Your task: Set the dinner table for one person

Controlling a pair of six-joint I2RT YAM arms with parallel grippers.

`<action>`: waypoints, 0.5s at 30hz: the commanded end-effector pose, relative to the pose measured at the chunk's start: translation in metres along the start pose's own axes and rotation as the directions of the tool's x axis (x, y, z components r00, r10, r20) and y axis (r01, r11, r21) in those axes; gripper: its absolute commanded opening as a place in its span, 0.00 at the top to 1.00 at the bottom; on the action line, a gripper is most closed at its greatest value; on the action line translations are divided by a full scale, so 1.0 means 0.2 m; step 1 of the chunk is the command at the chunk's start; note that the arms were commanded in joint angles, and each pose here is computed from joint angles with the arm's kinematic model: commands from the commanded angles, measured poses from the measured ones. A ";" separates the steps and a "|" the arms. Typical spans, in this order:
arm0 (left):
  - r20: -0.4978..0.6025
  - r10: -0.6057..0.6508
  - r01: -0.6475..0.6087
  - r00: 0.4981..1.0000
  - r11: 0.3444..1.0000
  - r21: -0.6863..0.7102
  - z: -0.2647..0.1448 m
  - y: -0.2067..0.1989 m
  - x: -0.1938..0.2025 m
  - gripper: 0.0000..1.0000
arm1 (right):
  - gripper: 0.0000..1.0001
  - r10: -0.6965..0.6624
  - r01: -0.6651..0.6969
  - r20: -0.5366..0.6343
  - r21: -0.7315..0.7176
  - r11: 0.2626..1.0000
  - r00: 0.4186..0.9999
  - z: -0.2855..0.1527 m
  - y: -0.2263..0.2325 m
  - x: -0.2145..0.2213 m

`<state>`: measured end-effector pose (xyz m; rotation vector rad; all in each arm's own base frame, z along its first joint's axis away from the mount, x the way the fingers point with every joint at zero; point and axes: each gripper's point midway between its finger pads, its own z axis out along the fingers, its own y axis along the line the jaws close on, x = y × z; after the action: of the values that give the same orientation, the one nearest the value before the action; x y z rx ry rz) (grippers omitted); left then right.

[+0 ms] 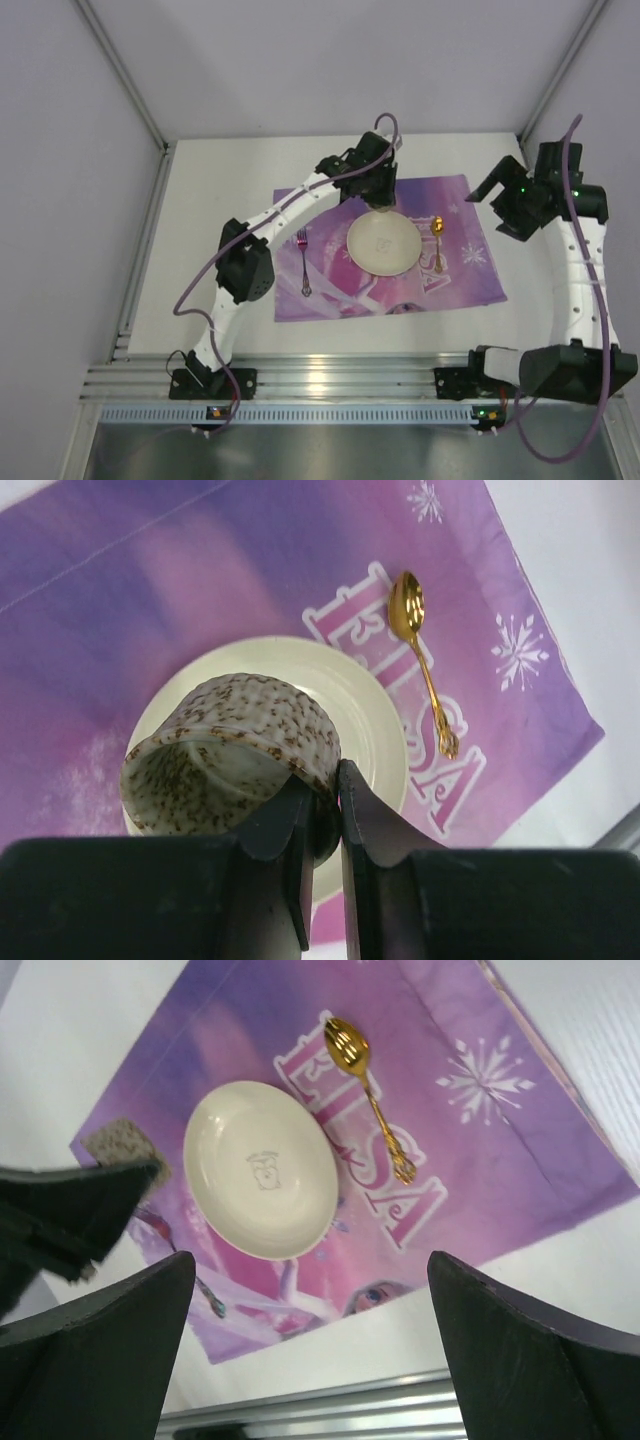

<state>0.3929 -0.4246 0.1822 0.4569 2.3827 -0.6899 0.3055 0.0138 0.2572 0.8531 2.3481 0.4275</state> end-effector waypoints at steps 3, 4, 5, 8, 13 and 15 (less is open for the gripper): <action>0.274 -0.013 -0.017 0.962 0.994 0.107 0.12 -0.12 -0.37 1.00 | 0.00 -0.085 0.080 0.032 0.129 0.988 0.996 -0.19 -0.23 0.20; 0.284 -0.012 -0.019 0.959 0.994 0.104 0.16 -0.12 -0.38 1.00 | 0.00 -0.092 0.086 0.046 0.119 0.989 0.995 -0.23 -0.24 0.23; 0.304 -0.013 -0.020 0.953 0.994 0.105 0.23 -0.12 -0.42 1.00 | 0.00 -0.089 0.087 0.012 0.136 0.987 0.996 -0.21 -0.29 0.29; 0.347 -0.017 -0.025 0.938 0.993 0.116 0.31 -0.11 -0.48 1.00 | 0.00 -0.098 0.099 -0.015 0.167 0.981 0.995 -0.22 -0.38 0.40; 0.398 -0.089 0.023 0.913 0.986 0.167 0.53 -0.08 -0.48 1.00 | 0.00 -0.111 0.111 -0.009 0.182 0.977 0.994 -0.27 -0.47 0.49; 0.397 -0.121 0.050 0.910 0.982 0.184 0.61 -0.07 -0.46 1.00 | 0.00 -0.112 0.112 -0.012 0.223 0.968 0.994 -0.28 -0.52 0.51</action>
<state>0.4865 -0.5023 0.1199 0.3261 2.1523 -0.8232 0.1731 0.0065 0.2082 0.8335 2.4509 0.1932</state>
